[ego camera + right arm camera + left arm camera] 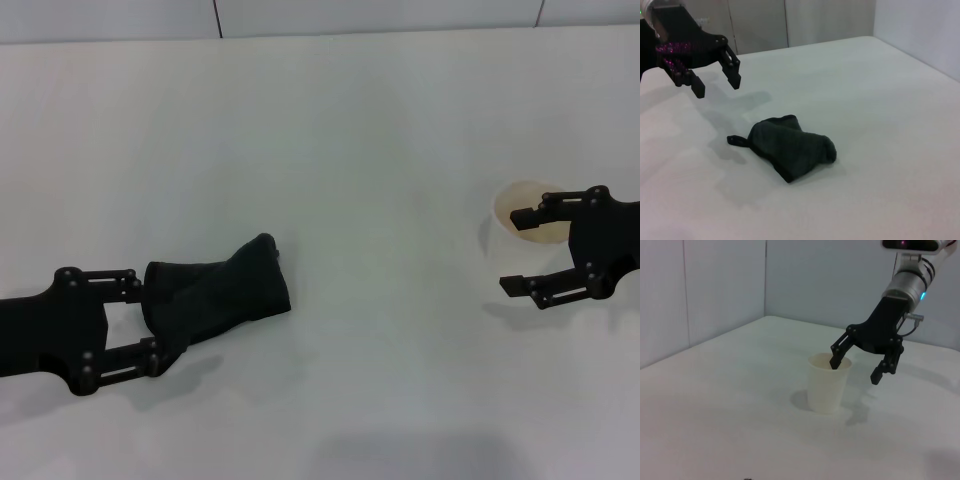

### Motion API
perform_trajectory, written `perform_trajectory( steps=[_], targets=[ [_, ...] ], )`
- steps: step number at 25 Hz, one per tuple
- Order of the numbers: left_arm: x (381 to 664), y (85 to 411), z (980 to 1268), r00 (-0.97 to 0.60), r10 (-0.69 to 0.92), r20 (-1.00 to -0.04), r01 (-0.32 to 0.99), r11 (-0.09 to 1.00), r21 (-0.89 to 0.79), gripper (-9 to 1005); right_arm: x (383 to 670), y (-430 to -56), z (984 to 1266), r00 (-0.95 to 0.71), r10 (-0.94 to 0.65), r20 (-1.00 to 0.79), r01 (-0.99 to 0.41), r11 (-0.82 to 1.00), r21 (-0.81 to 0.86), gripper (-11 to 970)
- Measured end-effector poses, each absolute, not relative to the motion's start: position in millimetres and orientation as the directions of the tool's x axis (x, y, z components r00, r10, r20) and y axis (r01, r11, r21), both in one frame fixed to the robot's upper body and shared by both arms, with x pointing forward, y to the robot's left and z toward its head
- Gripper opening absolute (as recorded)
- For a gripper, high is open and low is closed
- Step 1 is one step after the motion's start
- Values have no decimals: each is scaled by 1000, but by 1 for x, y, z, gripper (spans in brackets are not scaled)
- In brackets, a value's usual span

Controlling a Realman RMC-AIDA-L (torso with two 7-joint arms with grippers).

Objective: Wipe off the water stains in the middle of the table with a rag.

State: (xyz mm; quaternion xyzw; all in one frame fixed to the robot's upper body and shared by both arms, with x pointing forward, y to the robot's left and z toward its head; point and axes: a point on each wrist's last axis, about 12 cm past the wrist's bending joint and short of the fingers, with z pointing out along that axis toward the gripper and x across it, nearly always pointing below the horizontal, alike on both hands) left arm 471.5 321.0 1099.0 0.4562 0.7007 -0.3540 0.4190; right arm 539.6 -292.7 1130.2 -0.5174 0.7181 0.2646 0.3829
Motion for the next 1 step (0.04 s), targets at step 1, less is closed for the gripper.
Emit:
perform_trajectory(
  steps=[1],
  targets=[
    [472, 321, 1099, -232, 343, -910, 936, 333, -114, 544, 540, -292, 1130, -173, -539, -825, -946, 324, -13, 838]
  ],
)
